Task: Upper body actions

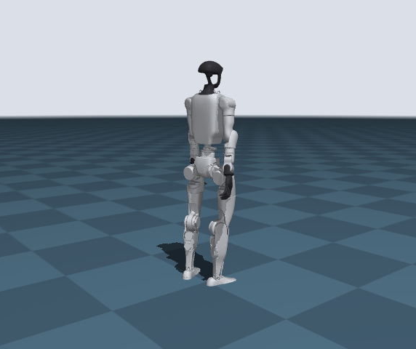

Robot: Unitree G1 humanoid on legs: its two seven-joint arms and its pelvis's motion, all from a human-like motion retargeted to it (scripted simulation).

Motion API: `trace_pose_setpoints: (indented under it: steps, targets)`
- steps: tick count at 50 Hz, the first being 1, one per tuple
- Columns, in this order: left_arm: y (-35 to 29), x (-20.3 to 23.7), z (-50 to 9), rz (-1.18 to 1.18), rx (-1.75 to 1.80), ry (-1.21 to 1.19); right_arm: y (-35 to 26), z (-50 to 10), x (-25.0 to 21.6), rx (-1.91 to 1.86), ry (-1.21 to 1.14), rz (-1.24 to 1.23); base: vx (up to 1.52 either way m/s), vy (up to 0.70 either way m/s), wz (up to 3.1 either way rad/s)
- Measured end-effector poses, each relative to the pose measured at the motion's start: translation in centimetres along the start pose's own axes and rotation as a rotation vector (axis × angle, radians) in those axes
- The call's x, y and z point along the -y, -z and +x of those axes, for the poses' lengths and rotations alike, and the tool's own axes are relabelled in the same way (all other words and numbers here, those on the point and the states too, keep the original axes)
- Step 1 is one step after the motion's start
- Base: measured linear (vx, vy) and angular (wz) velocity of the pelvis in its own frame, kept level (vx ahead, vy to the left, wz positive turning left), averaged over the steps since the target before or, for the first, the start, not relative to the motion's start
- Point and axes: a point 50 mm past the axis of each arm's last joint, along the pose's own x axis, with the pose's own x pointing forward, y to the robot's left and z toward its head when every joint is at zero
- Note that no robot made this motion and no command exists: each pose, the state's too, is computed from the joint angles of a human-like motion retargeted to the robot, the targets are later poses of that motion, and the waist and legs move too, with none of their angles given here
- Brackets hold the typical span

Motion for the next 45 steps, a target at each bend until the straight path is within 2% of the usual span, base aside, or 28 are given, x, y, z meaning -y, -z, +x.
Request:
trace_pose_setpoints:
  steps: [4, 9, 15, 18, 22, 25, 31, 34, 37, 41, 45]
  targets:
    - [12.7, -3.2, -2.3, -0.128, -0.414, -0.091, -10.2, -2.8, -0.7, 0.3, -0.129, -0.229, 0.03, -0.04, -0.24]
    - [25.3, -3.6, -8.3, -0.341, -0.763, -0.101, -22.2, -10.6, -2.6, 0.748, -0.223, -0.567, 0.01, -0.02, -0.08]
    - [31.2, -1.8, -12.4, -0.499, -0.886, -0.078, -29.1, -19.9, -4.3, 1.165, -0.205, -0.797, 0.0, 0.0, 0.0]
    - [30.8, -1.7, -12.1, -0.531, -0.884, -0.099, -29.3, -20.8, -4.7, 1.236, -0.192, -0.832, 0.01, -0.04, 0.2]
    - [26.9, -2.1, -8.9, -0.491, -0.775, -0.1, -27.3, -17.4, -4.2, 1.135, -0.18, -0.82, 0.0, -0.01, 0.05]
    - [19.4, -2.2, -4.6, -0.39, -0.579, -0.049, -22.9, -11.6, -3.0, 0.902, -0.179, -0.723, 0.0, 0.0, 0.07]
    - [1.8, -0.3, -0.3, -0.012, -0.154, 0.057, -9.4, -2.5, -0.9, 0.376, -0.094, -0.288, -0.01, 0.01, 0.28]
    - [-7.0, 2.1, -0.8, 0.202, 0.096, 0.059, -1.8, -0.2, -0.5, 0.118, -0.039, -0.072, 0.01, 0.01, 0.2]
    - [-13.4, 4.4, -2.5, 0.321, 0.326, 0.053, 3.4, 0.4, -0.3, -0.025, 0.02, 0.049, 0.0, 0.0, 0.0]
    - [-18.6, 6.5, -4.9, 0.355, 0.557, 0.014, 7.6, 0.5, 0.2, -0.121, 0.082, 0.097, -0.01, 0.02, -0.1]
    - [-19.1, 6.8, -5.2, 0.325, 0.613, 0.005, 8.8, 0.4, 0.6, -0.166, 0.12, 0.09, 0.0, 0.02, -0.1]
